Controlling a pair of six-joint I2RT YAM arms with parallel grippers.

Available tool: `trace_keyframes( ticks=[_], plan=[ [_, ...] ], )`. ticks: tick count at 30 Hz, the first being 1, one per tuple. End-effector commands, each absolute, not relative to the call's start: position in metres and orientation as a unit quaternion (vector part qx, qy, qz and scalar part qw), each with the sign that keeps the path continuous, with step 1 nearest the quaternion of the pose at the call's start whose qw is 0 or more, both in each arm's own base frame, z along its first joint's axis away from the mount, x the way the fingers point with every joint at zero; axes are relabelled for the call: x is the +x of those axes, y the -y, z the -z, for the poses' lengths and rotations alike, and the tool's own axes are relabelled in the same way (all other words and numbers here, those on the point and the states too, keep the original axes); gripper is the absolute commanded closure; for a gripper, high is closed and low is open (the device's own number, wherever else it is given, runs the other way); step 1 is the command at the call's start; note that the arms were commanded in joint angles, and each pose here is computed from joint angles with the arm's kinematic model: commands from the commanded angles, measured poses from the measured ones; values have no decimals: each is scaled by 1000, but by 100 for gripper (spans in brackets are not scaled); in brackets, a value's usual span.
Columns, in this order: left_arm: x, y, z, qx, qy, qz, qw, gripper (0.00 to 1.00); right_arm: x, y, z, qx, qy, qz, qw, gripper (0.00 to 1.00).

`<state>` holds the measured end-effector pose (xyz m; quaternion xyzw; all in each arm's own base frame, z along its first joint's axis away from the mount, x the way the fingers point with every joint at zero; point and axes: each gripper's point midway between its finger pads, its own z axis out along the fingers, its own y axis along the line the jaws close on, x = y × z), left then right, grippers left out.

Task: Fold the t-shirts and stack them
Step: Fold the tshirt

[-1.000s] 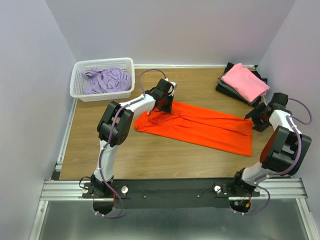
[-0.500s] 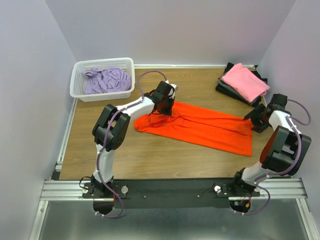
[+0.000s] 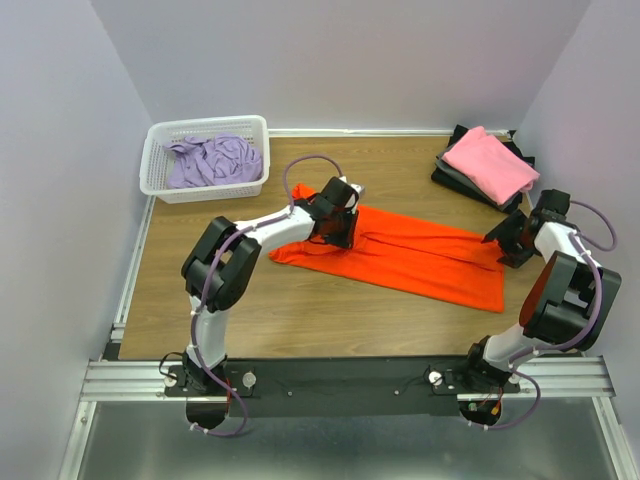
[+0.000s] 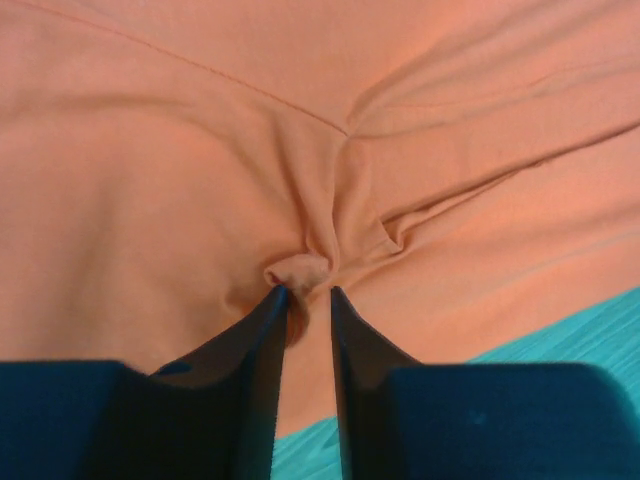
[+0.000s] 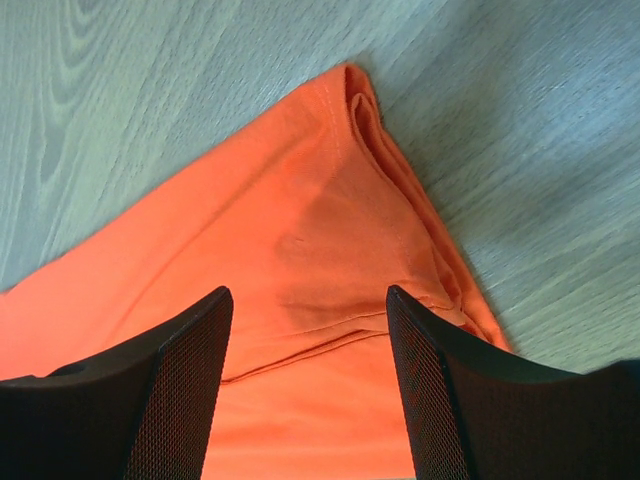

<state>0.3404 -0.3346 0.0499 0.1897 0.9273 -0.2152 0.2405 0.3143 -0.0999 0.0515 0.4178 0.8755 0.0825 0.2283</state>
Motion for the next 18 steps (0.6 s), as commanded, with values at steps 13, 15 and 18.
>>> trace_keyframes(
  ticks=[13, 15, 18],
  plan=[
    [392, 312, -113, 147, -934, 173, 276, 35, 334, 86, -81, 341, -897, -72, 272, 30],
    [402, 293, -106, 121, -940, 168, 270, 35, 340, 79, -87, 321, -902, -78, 280, 30],
    [412, 274, -97, 92, -946, 171, 259, 35, 346, 66, -86, 300, -908, -98, 275, 30]
  ],
)
